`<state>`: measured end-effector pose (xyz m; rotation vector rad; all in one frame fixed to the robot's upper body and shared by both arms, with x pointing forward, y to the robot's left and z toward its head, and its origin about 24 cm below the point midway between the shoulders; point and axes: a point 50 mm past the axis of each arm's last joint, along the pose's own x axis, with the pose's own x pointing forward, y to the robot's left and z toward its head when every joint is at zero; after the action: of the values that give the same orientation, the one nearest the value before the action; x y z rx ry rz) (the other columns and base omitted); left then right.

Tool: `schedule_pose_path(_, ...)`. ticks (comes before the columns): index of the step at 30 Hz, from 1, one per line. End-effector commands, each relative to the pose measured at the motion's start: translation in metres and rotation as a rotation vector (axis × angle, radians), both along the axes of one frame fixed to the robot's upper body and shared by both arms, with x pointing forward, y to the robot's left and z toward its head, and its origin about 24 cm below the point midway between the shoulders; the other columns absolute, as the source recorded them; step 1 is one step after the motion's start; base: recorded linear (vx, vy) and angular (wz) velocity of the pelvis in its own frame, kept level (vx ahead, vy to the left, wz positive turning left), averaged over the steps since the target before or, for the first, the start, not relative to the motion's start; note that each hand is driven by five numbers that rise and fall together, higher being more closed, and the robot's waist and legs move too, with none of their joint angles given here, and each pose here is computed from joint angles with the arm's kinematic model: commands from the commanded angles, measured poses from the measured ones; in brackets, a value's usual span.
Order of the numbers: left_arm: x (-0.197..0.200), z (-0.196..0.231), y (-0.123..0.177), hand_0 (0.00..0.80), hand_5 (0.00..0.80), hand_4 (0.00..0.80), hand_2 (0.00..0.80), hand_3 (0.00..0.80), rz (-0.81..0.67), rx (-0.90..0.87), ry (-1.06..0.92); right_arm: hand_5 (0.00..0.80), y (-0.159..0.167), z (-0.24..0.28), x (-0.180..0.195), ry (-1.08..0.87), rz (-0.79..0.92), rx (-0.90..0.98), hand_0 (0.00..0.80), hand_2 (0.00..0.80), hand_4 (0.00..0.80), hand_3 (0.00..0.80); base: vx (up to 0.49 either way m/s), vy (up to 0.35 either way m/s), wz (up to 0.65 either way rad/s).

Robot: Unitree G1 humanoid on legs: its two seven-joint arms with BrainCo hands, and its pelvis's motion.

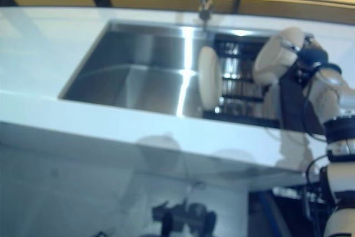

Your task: Take plates into dishwasher

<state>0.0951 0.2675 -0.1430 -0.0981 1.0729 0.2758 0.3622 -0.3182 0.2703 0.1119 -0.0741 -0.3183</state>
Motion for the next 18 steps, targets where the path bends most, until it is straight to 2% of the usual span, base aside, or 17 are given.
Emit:
schedule_pose_path(1,-0.004,0.0,0.003,0.0,0.0,0.0,0.0,0.0,-0.044,0.017,0.01,0.0,0.003,0.036,-0.002,-0.127,0.01,-0.004,0.0,0.0,0.0,0.0,0.0,0.0,0.0)
schedule_pose_path(18,-0.004,0.002,0.003,0.0,0.0,0.0,0.0,0.0,-0.038,0.006,-0.019,0.0,-0.003,0.016,0.001,-0.058,0.062,0.081,0.0,0.0,0.0,0.0,0.0,0.0,0.0)
